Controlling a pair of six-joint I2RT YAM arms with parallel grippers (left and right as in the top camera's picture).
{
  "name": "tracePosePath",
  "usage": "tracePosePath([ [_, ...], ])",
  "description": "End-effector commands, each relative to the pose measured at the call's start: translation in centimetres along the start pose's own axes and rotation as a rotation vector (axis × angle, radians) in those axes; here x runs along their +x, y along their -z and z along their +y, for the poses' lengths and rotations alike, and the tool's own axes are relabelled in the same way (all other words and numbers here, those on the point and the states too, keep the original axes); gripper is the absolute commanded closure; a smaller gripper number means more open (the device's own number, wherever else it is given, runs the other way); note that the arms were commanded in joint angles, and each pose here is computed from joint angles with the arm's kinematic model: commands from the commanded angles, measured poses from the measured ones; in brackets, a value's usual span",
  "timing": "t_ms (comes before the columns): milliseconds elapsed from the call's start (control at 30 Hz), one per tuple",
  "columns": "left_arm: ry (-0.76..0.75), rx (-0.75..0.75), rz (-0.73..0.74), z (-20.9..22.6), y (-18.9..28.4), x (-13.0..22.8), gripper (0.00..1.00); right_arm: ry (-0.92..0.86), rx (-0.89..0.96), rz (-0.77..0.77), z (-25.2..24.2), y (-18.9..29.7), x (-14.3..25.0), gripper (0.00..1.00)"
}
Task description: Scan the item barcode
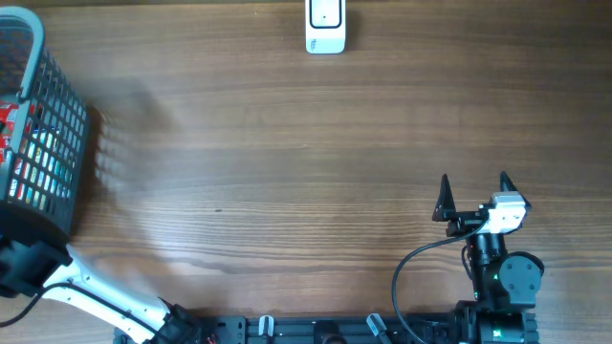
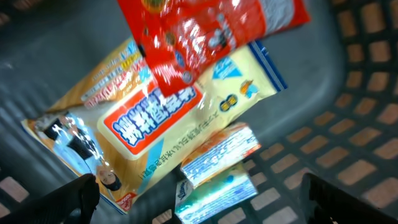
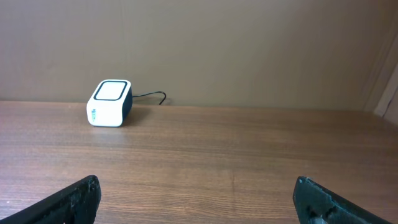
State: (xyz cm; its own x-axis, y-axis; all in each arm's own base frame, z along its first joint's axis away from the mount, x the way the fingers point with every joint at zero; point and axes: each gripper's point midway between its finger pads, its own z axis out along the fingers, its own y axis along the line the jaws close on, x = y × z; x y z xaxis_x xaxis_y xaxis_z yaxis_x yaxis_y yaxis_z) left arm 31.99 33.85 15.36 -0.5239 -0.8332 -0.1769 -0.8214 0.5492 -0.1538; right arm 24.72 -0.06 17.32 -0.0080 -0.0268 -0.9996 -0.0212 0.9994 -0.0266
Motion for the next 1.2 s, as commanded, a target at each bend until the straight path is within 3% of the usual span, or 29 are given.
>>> tracePosePath([
  [0, -0.016, 0.003, 0.066, 0.3, -2.3, 1.4, 0.0, -0.007, 0.018, -0.01, -0.3, 0.1, -0.2, 0.0],
  [600, 0.016, 0.007, 0.268, 1.3, -7.5, 7.1, 0.0, -0.007, 0.018, -0.01, -0.3, 0.1, -0.2, 0.0],
  [700, 0.017, 0.027, 0.262, 0.9, -7.6, 6.9, 0.14, -0.007, 0.018, -0.01, -0.3, 0.1, -0.2, 0.01],
  [900, 0.01, 0.044, 0.213, 0.6, -7.8, 5.8, 0.27, -0.007, 0.018, -0.01, -0.3, 0.1, -0.2, 0.0],
  [1067, 0.001, 0.065, 0.16, 0.2, -8.1, 4.5, 0.53, -0.007, 0.018, -0.01, -0.3, 0.1, -0.2, 0.0],
  [1167, 0.0, 0.116, 0.142, -0.7, -8.1, 4.0, 0.59, -0.007, 0.018, -0.01, -0.3, 0.1, -0.2, 0.0],
])
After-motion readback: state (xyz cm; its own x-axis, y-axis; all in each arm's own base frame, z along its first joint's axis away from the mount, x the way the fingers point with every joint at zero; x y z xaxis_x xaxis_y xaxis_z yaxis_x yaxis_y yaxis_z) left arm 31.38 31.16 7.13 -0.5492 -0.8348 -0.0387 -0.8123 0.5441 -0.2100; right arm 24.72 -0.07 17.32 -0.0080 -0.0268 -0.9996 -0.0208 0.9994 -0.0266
